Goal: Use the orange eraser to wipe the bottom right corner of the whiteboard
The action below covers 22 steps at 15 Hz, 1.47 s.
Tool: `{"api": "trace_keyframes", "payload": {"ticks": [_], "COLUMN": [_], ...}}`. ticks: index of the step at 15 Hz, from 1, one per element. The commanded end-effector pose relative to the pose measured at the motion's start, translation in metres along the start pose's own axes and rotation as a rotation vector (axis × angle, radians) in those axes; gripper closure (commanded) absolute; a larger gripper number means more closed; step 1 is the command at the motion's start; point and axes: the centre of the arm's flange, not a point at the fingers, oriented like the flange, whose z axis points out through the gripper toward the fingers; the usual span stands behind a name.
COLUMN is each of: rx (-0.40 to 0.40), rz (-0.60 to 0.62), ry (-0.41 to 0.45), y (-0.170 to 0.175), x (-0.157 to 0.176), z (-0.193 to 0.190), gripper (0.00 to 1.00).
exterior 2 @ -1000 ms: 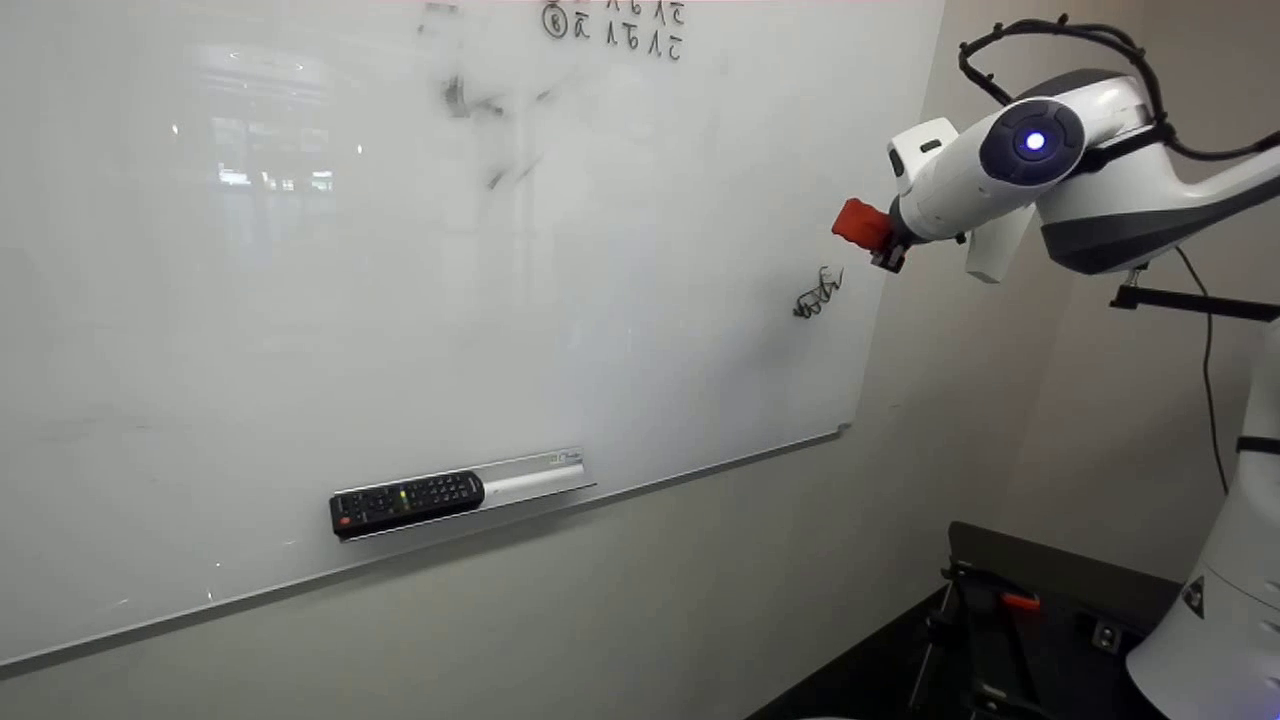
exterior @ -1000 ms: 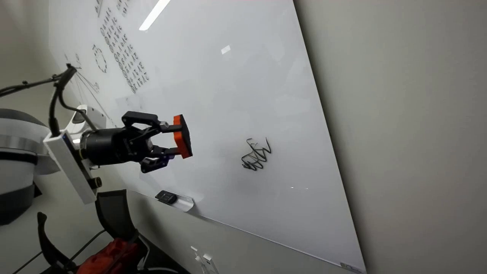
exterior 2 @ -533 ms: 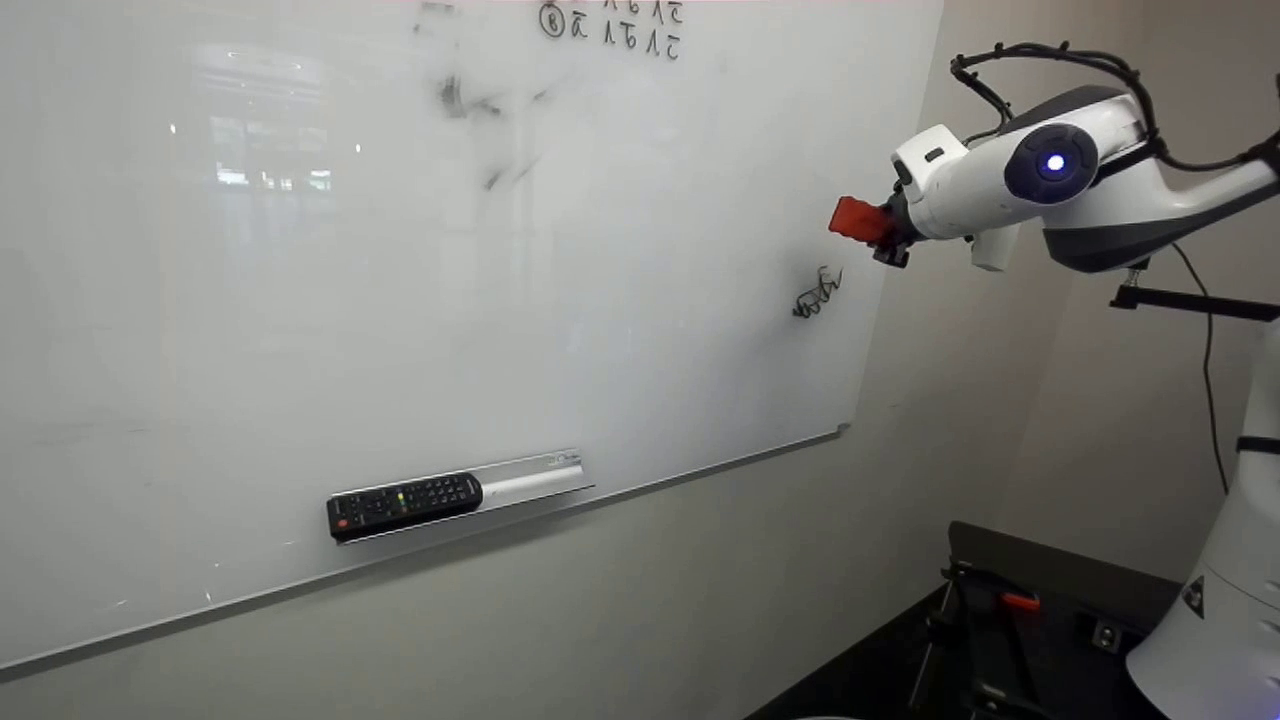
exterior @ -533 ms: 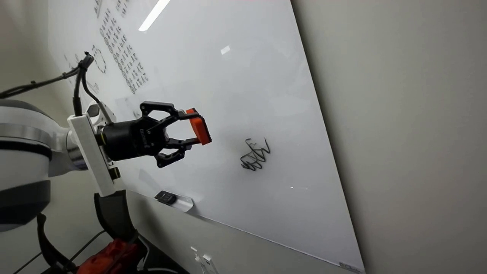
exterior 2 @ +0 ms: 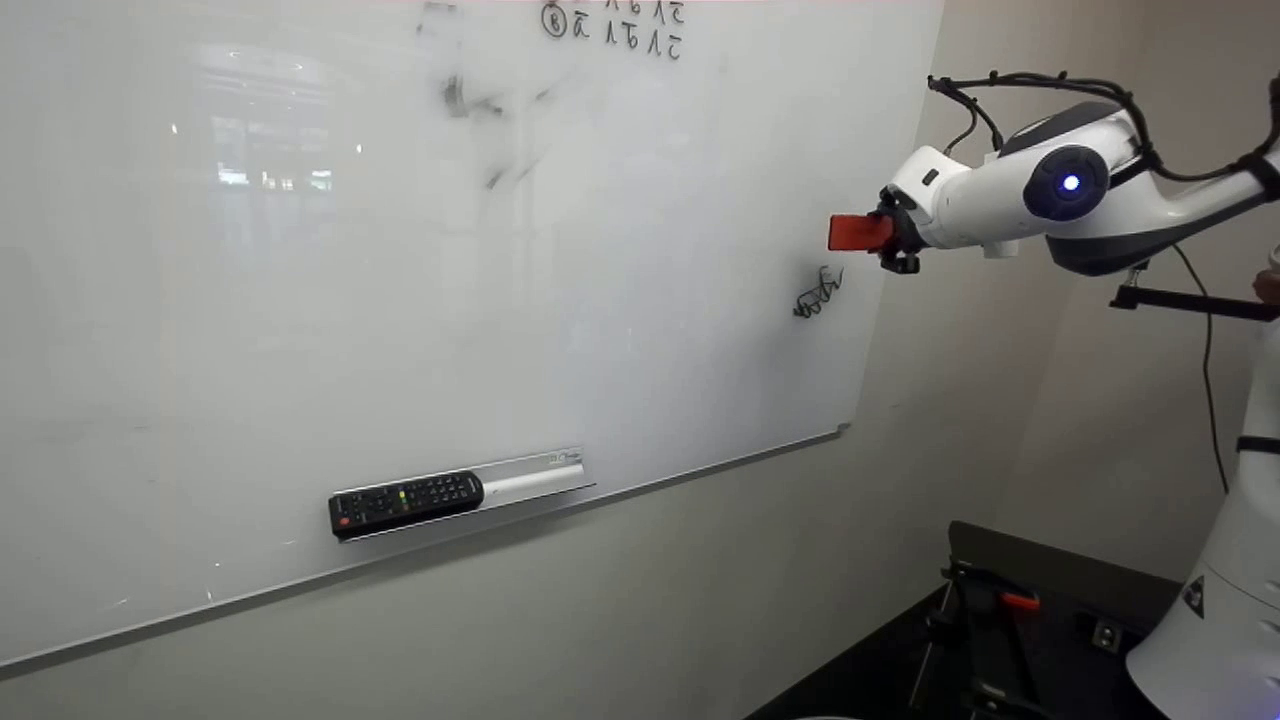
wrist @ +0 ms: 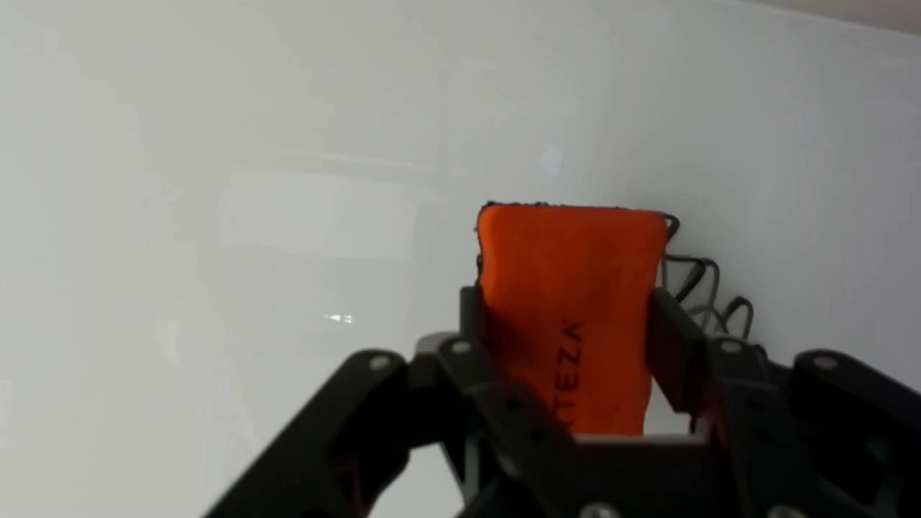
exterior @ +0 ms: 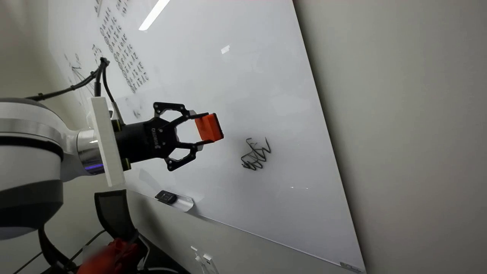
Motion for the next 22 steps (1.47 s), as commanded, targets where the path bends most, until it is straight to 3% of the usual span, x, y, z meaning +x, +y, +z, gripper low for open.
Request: {"api": "trace_keyframes", "payload": {"ticks": [1,4,6,7,8,11,12,22], "rx": [0.004,0.008,-0.064,-0.012,-0.015,-0.01,-0.012,-0.111], "rz": [-0.172,-0.295,-0.36,-0.301,-0.305,-0.304,-0.301,-0.245], "ry": [0.11,0.225,0.209,0.196,0.195,0.195,0.179,0.063], "y": [0.006,0.0,-0.003,-0.005,-0.005,-0.007,-0.008,-0.034], "x": [-0.024,-0.037,-0.036,-0.041,-0.042,-0.041,-0.038,-0.015], "z": [0.03,0.048,0.049,0.034,0.035,0.035,0.036,0.085], "gripper": [0.7,0.7,0.7,0.7,0.45,0.45,0.7,0.7]}}
